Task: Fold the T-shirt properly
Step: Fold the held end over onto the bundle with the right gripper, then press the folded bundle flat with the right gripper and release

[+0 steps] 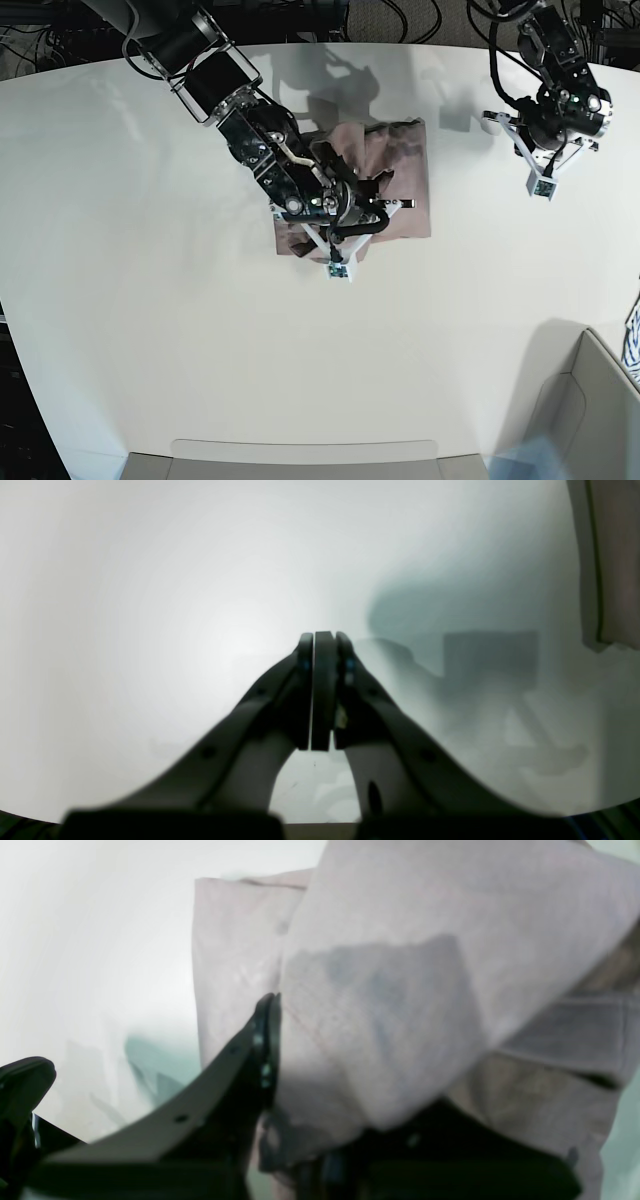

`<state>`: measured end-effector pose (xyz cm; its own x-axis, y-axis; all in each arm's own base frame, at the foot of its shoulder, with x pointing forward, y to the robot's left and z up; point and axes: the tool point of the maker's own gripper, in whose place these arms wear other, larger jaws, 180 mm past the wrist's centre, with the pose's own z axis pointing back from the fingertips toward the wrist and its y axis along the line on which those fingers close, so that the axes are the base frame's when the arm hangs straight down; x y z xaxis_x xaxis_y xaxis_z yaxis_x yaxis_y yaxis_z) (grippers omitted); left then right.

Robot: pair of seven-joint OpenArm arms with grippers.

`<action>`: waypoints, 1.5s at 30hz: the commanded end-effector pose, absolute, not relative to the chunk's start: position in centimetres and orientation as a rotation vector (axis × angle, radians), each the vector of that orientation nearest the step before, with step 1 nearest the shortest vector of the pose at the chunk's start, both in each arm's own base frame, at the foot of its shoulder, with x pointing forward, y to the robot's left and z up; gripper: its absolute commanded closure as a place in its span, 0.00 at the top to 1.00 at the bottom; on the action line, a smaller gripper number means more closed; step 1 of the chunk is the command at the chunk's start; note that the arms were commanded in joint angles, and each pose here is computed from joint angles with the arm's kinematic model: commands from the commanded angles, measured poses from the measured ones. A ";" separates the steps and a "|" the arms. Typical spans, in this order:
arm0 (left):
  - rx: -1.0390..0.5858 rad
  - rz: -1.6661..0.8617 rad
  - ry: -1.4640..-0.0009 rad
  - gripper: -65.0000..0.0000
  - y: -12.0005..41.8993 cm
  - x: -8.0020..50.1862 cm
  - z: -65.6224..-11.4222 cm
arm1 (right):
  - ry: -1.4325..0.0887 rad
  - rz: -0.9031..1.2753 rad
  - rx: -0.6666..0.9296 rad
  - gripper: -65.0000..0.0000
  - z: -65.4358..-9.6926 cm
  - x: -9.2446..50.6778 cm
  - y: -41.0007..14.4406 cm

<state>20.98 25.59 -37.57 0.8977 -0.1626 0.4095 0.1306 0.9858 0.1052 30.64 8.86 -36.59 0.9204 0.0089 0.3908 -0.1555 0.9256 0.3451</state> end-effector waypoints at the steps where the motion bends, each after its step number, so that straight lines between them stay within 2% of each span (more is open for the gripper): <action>1: 0.088 -0.159 -0.459 0.00 25.9 21.6 -36.9 | -0.424 0.110 0.407 0.14 -35.1 31.2 9.9; 4: 0.078 -0.154 -0.445 0.00 25.8 21.5 -37.4 | -0.419 0.200 0.407 0.32 -35.1 29.6 11.7; 7: 0.064 -0.146 -0.424 0.00 25.8 21.2 -38.1 | -0.413 0.280 0.399 0.38 -35.3 28.3 13.1; 18: 0.027 -0.121 -0.362 0.00 25.9 20.2 -40.1 | -0.447 0.448 0.438 0.39 -33.4 25.7 17.9; 26: 0.028 -0.121 -0.364 0.00 25.9 20.2 -40.1 | -0.733 0.499 0.479 0.39 -28.6 29.2 18.5; 30: 0.028 -0.121 -0.364 0.00 25.9 20.2 -40.1 | -0.760 0.500 0.479 0.39 -27.7 29.1 16.2; 33: 0.028 -0.121 -0.364 0.00 25.9 20.2 -40.1 | -0.685 0.456 0.459 0.33 -28.6 28.6 13.4; 38: 0.027 -0.121 -0.365 0.00 25.8 20.3 -40.0 | -0.582 0.310 0.447 0.02 -30.4 28.5 9.6; 45: 0.029 -0.122 -0.390 0.00 25.8 21.3 -39.5 | -0.452 0.280 0.394 0.00 -33.1 27.8 8.3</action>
